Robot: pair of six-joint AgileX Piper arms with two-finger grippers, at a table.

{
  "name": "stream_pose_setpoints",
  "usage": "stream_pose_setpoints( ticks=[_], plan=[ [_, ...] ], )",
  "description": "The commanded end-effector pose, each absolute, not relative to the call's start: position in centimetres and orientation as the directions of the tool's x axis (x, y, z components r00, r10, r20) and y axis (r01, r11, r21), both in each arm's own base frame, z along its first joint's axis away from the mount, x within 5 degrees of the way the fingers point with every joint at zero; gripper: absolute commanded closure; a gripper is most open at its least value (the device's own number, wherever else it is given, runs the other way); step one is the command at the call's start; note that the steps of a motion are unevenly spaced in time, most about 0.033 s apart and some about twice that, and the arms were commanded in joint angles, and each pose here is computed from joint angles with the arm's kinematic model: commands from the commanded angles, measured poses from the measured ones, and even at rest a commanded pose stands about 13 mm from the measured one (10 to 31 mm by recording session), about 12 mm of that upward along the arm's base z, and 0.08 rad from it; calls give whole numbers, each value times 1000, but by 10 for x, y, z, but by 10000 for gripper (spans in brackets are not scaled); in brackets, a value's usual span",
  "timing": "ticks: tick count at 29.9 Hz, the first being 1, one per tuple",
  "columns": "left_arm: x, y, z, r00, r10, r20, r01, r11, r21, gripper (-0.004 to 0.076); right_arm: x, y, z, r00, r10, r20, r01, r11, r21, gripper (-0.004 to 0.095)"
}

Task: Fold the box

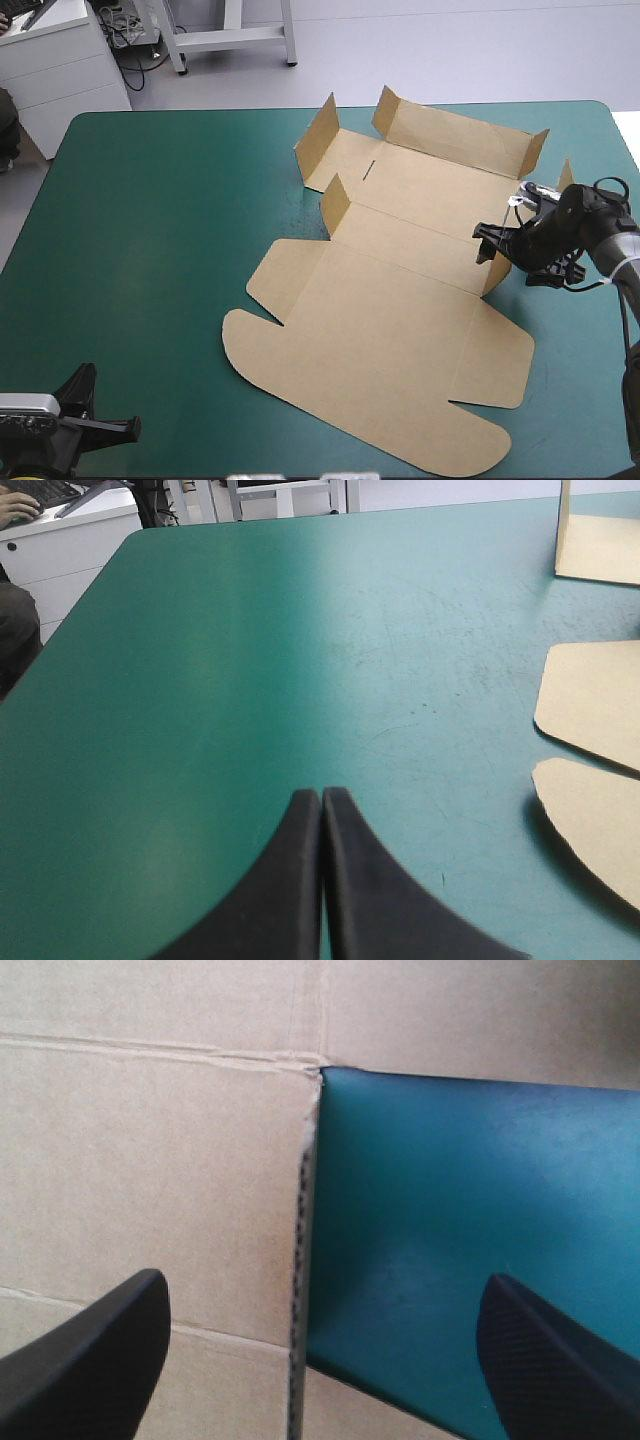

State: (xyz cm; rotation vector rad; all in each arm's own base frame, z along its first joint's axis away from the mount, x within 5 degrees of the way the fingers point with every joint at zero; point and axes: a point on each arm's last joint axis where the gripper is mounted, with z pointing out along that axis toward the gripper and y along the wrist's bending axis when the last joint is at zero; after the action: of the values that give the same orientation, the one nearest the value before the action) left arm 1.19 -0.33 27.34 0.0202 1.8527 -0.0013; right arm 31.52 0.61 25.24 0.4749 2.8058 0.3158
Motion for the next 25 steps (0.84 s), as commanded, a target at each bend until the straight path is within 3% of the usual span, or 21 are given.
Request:
stream_pose_setpoints(
  ticks=[1,3,4,8,16,25],
  plan=[
    [9,-3,287,-170,8,-985,16,1000,5,756,318,6,270,-885,361,-293,278,916,289,195],
    [9,-3,287,-170,8,-985,16,1000,5,756,317,7,269,-889,359,-283,279,916,287,300],
    [9,-3,287,-170,8,-985,16,1000,5,756,317,7,269,-889,361,-281,281,916,288,398],
    [9,-3,287,-170,8,-985,16,1000,5,756,318,6,268,-884,369,-286,286,913,291,912],
    [9,-3,287,-170,8,-985,16,1000,5,756,320,6,269,-891,326,-316,240,929,282,912],
    [9,-4,287,-170,13,-985,20,1000,10,756,334,9,283,-913,8,-408,-77,979,190,912]
  ],
)
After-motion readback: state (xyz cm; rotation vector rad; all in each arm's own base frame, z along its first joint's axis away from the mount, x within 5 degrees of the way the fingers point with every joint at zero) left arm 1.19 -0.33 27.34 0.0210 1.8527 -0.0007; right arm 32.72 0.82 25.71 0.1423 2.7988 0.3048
